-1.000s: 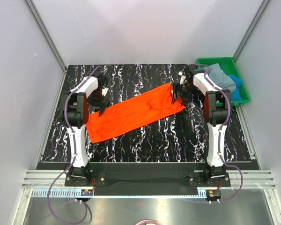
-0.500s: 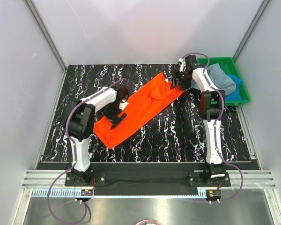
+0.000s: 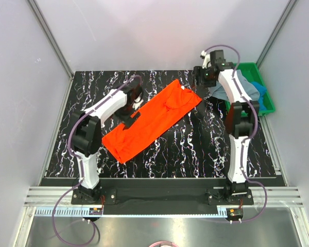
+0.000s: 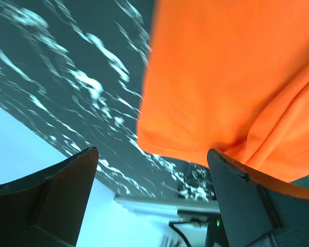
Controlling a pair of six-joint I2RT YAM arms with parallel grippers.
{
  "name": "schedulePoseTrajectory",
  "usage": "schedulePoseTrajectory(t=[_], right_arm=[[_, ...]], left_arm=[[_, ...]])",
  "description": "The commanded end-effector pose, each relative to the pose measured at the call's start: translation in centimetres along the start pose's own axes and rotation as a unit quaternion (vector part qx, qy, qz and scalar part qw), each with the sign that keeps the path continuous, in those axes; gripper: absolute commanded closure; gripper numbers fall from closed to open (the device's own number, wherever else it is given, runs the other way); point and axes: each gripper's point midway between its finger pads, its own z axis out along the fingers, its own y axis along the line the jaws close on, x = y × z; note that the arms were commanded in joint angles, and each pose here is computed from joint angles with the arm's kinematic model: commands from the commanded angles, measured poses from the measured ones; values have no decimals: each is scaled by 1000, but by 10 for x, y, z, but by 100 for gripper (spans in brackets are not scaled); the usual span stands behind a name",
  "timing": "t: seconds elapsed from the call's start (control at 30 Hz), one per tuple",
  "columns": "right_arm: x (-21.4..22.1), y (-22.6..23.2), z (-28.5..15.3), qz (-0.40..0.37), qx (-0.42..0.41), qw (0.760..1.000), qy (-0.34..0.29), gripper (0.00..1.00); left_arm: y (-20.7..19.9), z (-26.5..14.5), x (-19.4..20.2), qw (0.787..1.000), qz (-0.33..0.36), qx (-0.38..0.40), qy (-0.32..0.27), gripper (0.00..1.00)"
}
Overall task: Fold and stack the t-shirts
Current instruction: Fold the tshirt
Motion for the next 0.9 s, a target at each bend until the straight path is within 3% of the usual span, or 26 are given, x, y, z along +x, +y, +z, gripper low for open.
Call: schedulePoseTrajectory(t=[0.0,0.13,0.37,0.53,0.87], right_arm=[[-30,31,-85,-15,-27,998,-64,23],[9,68,-88,52,-124,991,-9,25],[65,142,-56,129,-278,947,93,26],[83,152,-27,140,-278,941,129,25],[100,118,23,141,-220,952,158,25]], left_arm=[[14,-32,-23,998,-11,-12,-64,7],[-8,-28,-11,998,-3,38,-50,7],[-44,-4,11,991,-6,130,9,9],[-46,9,20,990,-7,135,37,9],[-33,37,36,990,-11,108,92,8]])
